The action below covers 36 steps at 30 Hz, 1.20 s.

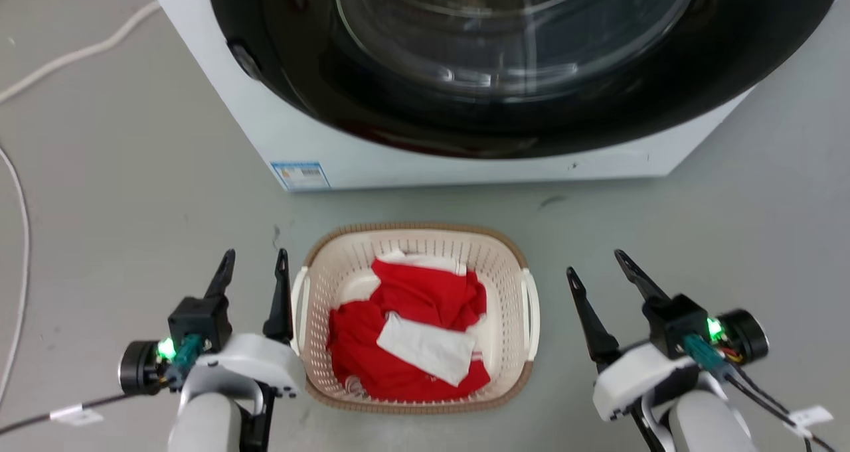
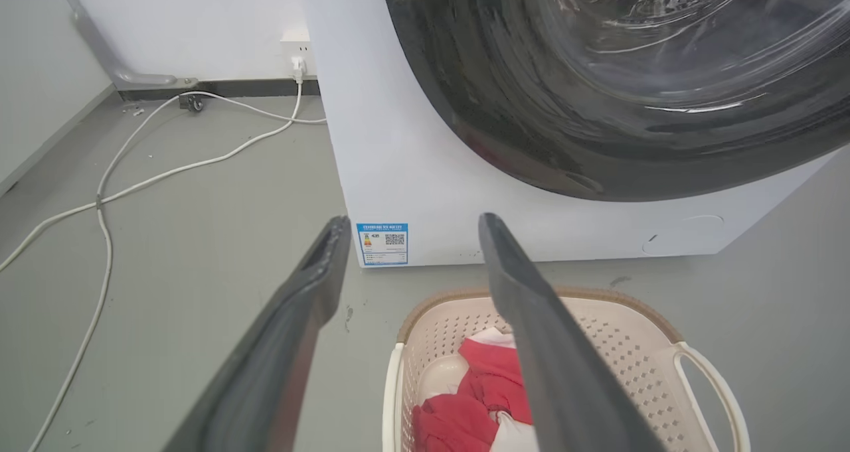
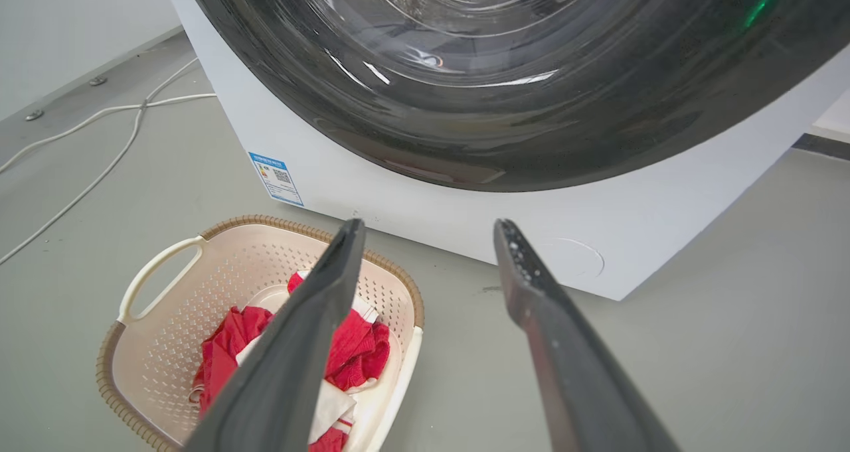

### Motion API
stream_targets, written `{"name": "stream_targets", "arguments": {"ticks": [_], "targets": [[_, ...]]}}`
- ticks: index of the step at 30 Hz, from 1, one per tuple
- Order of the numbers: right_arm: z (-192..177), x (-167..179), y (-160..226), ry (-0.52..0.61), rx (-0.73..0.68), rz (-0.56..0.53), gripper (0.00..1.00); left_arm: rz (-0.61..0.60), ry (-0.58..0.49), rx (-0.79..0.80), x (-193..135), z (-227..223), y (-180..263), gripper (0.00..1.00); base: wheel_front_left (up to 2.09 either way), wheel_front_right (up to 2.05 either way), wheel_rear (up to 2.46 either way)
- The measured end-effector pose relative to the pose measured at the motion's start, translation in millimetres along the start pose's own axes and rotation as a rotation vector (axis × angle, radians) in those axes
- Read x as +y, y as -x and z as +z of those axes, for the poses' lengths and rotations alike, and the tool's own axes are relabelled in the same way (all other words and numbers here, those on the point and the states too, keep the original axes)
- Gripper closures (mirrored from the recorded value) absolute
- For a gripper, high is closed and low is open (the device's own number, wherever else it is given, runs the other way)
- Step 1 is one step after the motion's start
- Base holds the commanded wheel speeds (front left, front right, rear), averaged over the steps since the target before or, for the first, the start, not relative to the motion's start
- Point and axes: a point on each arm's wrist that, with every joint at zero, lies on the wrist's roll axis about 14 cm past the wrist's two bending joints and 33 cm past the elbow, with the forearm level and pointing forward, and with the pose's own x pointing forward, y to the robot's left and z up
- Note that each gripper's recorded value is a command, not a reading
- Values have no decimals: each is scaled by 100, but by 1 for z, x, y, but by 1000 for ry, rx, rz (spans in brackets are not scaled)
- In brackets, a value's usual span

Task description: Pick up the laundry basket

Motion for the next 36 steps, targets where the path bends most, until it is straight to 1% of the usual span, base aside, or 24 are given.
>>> {"name": "stream_targets", "arguments": {"ticks": [7,12,15,19,25,30,36], "targets": [[-55,4,-23,28,169,52,0,-13,-20,143,8,-49,-28,0,0,0,0],[-85,3,-34,30,260,73,0,-26,-43,242,16,-82,-39,0,0,0,0],[-106,7,-34,32,326,96,0,-35,-73,321,22,-106,-41,0,0,0,0],[-132,12,-33,41,417,132,0,-53,-100,391,25,-126,-47,0,0,0,0],[-158,15,-36,34,502,165,0,-75,-105,501,24,-160,-49,0,0,0,0],[-174,17,-41,28,546,186,0,-83,-93,576,23,-184,-51,0,0,0,0],[-195,17,-45,22,606,202,0,-97,-89,643,21,-207,-55,0,0,0,0]]}}
